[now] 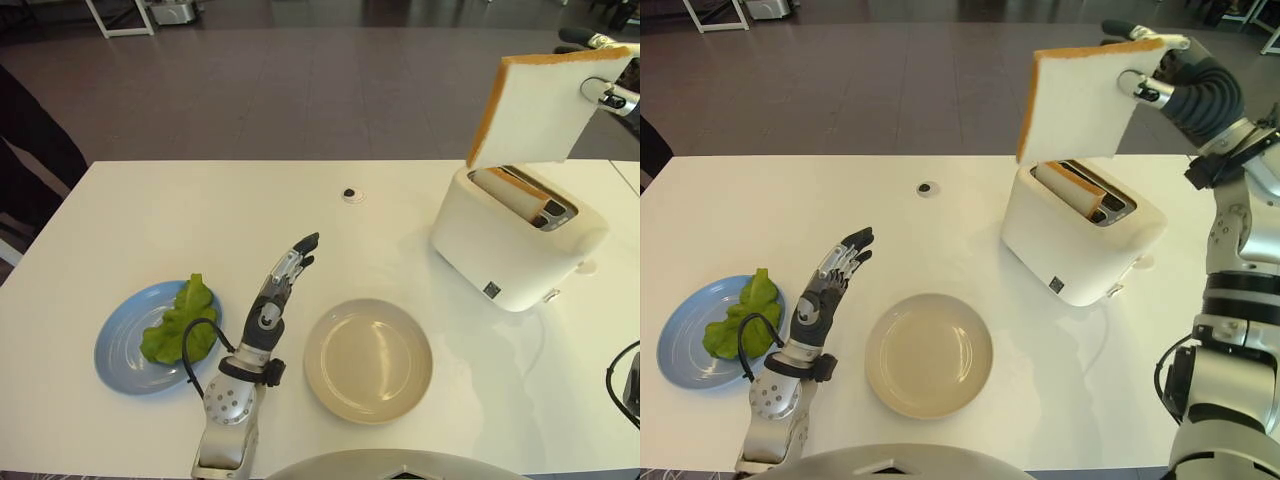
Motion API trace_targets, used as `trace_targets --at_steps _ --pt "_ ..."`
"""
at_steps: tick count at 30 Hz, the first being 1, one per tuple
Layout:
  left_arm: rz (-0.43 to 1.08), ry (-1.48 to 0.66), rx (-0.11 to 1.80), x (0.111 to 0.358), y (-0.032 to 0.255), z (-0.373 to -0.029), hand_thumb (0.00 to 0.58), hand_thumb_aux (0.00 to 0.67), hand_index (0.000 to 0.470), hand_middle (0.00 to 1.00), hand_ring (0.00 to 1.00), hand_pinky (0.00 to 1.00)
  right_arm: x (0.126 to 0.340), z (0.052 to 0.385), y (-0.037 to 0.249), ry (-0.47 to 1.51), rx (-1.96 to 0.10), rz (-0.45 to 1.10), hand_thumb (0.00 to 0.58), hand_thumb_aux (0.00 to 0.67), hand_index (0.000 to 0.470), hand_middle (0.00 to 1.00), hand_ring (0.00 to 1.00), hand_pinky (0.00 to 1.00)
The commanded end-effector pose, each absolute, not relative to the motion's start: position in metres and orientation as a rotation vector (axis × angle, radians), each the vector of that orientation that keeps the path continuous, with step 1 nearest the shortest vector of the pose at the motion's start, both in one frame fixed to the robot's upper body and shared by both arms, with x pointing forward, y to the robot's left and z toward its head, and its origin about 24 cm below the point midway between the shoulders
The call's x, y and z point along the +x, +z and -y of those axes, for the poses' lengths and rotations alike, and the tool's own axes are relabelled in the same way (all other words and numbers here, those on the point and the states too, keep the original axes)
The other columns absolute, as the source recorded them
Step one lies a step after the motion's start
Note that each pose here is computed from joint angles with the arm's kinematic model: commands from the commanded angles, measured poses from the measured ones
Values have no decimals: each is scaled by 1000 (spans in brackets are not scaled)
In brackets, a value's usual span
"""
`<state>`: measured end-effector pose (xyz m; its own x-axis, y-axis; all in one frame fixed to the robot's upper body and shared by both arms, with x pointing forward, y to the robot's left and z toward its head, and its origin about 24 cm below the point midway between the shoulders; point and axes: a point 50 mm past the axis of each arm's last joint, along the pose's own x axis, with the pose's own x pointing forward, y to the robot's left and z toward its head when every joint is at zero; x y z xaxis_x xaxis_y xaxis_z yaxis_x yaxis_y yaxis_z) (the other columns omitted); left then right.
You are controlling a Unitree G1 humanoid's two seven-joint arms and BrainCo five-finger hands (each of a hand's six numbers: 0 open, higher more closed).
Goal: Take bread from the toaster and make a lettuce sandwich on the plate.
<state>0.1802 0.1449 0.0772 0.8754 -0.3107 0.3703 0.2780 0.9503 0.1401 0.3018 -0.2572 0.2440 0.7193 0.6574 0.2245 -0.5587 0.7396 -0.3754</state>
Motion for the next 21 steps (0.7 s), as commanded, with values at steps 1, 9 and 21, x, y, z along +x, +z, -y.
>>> trace_targets --at_steps 1,9,21 --pt "392 -309 93 183 75 -147 0 0 0 0 0 0 261 201 198 1041 -144 98 580 670 470 0 0 0" --pt "406 -294 94 186 77 -152 0 0 0 0 0 0 238 149 122 1235 -290 -212 580 670 470 0 0 0" --pt "425 -296 85 188 80 -151 0 0 0 0 0 0 239 115 93 1198 -640 -25 0 0 0 0 0 0"
